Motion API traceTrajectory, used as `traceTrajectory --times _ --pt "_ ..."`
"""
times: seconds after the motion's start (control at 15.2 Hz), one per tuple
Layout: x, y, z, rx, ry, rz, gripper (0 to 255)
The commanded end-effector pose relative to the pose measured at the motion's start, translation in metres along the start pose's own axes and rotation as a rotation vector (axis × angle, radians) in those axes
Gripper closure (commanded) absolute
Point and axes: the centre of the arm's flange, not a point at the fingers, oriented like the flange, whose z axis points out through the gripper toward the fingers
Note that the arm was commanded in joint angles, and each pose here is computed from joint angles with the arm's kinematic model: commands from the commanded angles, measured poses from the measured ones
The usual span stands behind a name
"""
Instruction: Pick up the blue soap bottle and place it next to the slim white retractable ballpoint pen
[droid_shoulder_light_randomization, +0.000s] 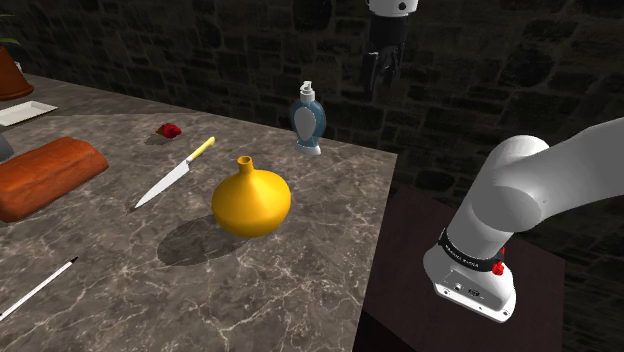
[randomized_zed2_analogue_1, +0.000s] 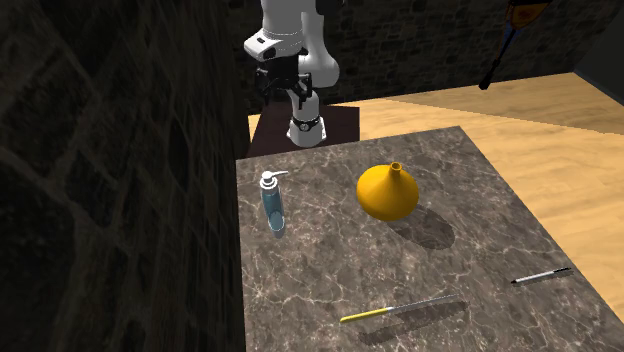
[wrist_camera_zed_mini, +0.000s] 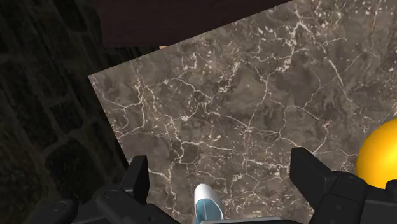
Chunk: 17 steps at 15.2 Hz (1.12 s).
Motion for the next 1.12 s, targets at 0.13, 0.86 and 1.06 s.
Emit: traceTrajectory --times 0.13,0.86,1.06 --pt "0.017 0.013 0.013 0.044 0.034 -0.017 0" --pt "0.124 0.068 0.080 0.286 0.221 -0.113 0" --pt "0.150 0.077 0.094 0.341 0.263 -0.134 0"
